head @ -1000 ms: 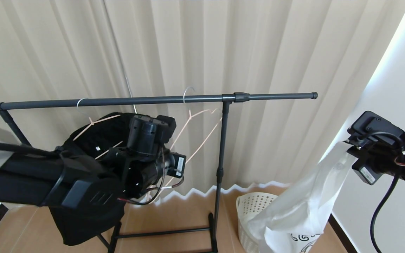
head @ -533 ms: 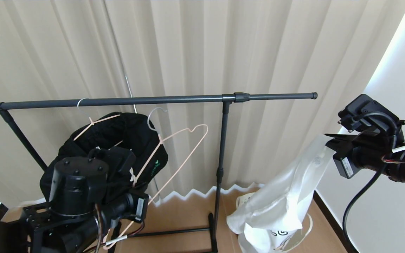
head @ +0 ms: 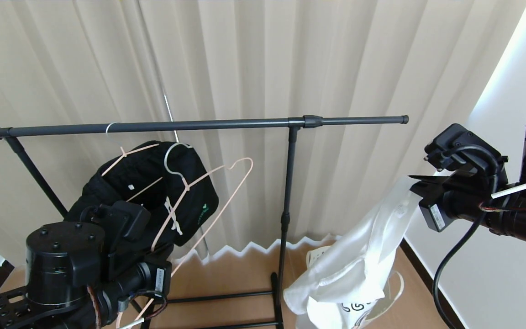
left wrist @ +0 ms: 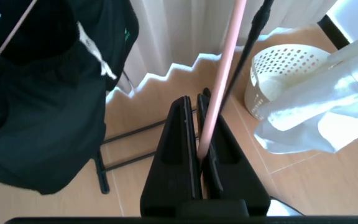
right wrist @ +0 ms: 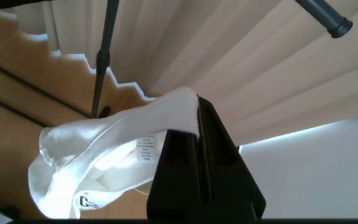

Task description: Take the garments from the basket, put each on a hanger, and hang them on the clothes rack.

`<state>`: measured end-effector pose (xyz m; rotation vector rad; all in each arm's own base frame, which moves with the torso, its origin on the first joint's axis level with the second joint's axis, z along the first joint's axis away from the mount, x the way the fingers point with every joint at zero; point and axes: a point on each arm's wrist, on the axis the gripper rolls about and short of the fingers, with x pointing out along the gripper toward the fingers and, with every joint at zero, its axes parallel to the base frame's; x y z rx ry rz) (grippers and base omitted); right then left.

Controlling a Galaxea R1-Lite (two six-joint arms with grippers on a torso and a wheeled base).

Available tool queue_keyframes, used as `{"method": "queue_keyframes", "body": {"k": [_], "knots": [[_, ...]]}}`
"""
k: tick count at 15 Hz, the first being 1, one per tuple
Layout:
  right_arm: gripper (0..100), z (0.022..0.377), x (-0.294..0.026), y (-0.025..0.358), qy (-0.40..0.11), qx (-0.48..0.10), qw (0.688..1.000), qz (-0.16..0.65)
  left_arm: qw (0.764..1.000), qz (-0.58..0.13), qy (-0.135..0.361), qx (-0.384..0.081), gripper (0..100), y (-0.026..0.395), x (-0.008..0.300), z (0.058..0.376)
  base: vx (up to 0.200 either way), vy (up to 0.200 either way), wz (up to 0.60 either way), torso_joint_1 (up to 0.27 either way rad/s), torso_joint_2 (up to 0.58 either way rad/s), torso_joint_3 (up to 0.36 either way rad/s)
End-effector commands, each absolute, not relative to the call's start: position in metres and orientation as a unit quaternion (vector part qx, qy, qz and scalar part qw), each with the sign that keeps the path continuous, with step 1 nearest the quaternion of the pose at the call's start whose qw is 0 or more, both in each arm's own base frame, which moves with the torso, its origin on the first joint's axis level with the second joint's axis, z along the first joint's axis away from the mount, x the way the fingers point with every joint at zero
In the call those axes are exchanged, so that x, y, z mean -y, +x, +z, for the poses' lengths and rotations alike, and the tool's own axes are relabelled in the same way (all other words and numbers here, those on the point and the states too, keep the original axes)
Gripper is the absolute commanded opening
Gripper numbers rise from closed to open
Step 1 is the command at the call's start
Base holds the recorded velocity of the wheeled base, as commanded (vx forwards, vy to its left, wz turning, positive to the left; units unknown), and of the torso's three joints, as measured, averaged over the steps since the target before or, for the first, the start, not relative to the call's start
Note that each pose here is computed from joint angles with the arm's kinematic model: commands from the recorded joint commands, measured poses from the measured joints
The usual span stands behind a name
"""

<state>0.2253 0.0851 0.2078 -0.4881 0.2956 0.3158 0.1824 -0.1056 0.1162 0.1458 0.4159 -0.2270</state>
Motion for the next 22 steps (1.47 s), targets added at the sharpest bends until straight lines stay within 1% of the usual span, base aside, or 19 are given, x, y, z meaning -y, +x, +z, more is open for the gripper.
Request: {"method": "queue_keyframes", "body": {"k": [1, 5, 11, 15, 16, 18, 20, 21, 22], "knots": [[0, 0.205, -0.086, 0.228, -0.241, -0.15, 0.946, 0.156, 0.968, -0.109, 0.074, -0.212, 0, 0.185, 0.106, 0.112, 0.0, 0.0, 0.0, 0.0, 0.0, 0.0], [0, 0.203, -0.086, 0.228, -0.242, -0.153, 0.945, 0.156, 0.968, -0.096, 0.075, -0.221, 0, 0.19, 0.103, 0.102, 0.0, 0.0, 0.0, 0.0, 0.0, 0.0], [0, 0.203, -0.086, 0.229, -0.242, -0.153, 0.945, 0.156, 0.97, -0.095, 0.071, -0.214, 0, 0.191, 0.101, 0.096, 0.0, 0.2, 0.0, 0.005, 0.0, 0.0], [0, 0.201, -0.088, 0.232, -0.241, -0.159, 0.946, 0.149, 0.97, -0.125, 0.057, -0.201, 0, 0.187, 0.1, 0.097, 0.0, 0.0, 0.0, 0.0, 0.0, 0.0], [0, 0.201, -0.091, 0.236, -0.237, -0.163, 0.949, 0.133, 0.97, -0.143, 0.053, -0.187, 0, 0.185, 0.097, 0.097, 0.0, 0.0, 0.0, 0.0, 0.0, 0.0], [0, 0.209, -0.104, 0.238, -0.218, -0.155, 0.959, 0.093, 0.967, -0.185, 0.074, -0.158, 0, 0.186, 0.092, 0.101, 0.0, 0.0, 0.0, 0.0, 0.0, 0.0], [0, 0.228, -0.113, 0.244, -0.219, -0.13, 0.966, 0.034, 0.964, -0.219, 0.109, -0.105, 0, 0.195, 0.082, 0.115, 0.0, 0.0, 0.0, 0.0, 0.0, 0.0], [0, 0.235, -0.117, 0.254, -0.223, -0.122, 0.967, 0.025, 0.96, -0.239, 0.116, -0.084, 0, 0.202, 0.079, 0.122, 0.0, 0.0, 0.0, 0.0, 0.0, 0.0], [0, 0.237, -0.122, 0.263, -0.225, -0.119, 0.967, 0.016, 0.955, -0.263, 0.113, -0.07, 0, 0.206, 0.081, 0.127, 0.0, 0.0, 0.0, 0.0, 0.0, 0.0]]}}
